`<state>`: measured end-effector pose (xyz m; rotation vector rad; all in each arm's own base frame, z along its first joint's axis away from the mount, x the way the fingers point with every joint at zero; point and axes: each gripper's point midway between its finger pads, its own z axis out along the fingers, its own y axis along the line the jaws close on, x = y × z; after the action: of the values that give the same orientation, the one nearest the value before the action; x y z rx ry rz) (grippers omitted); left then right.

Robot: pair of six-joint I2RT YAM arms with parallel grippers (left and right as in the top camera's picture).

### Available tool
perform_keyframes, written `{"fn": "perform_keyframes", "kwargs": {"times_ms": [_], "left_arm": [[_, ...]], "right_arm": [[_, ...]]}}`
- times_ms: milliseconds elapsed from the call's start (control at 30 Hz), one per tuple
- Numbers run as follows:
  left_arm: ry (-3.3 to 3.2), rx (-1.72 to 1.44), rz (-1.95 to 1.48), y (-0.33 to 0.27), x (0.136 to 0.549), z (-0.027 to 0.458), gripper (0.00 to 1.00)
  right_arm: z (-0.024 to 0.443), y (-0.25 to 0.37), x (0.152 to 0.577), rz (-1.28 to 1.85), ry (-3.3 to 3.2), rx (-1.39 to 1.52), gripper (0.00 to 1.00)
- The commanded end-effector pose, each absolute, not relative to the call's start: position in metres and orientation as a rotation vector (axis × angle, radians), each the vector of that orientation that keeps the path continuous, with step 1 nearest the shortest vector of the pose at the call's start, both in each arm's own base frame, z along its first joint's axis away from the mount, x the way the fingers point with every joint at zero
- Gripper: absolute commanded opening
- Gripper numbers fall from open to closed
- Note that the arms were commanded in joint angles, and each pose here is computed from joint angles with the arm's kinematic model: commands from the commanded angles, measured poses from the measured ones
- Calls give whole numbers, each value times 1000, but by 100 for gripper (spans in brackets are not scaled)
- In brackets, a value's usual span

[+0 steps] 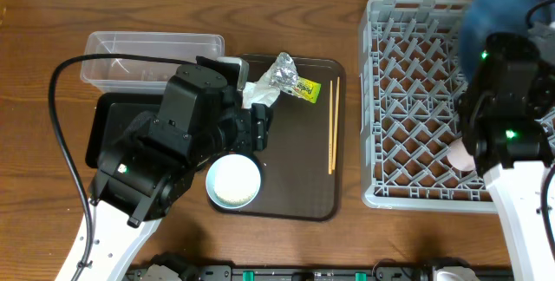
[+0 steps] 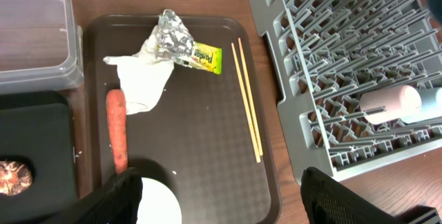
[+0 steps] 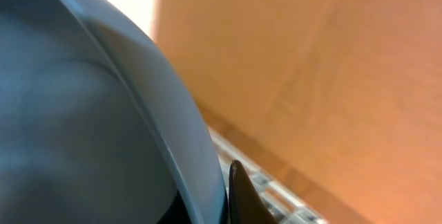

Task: Sort waste into correct bins and load items into the dishwasher rack
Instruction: 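Stand the blue plate upright in the dish rack with right gripper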

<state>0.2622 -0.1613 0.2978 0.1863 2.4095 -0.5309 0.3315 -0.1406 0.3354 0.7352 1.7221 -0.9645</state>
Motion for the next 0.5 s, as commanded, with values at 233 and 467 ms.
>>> {"fn": "perform_keyframes", "kwargs": {"times_ms": [233, 467], "left_arm": [[2417, 187, -527, -159, 260, 299, 74], [2417, 187, -527, -159, 260, 299, 74]], "right_arm": [[309, -213, 357, -1441, 1789, 677, 1], [300, -232, 409, -1604, 1823, 359, 1]]}}
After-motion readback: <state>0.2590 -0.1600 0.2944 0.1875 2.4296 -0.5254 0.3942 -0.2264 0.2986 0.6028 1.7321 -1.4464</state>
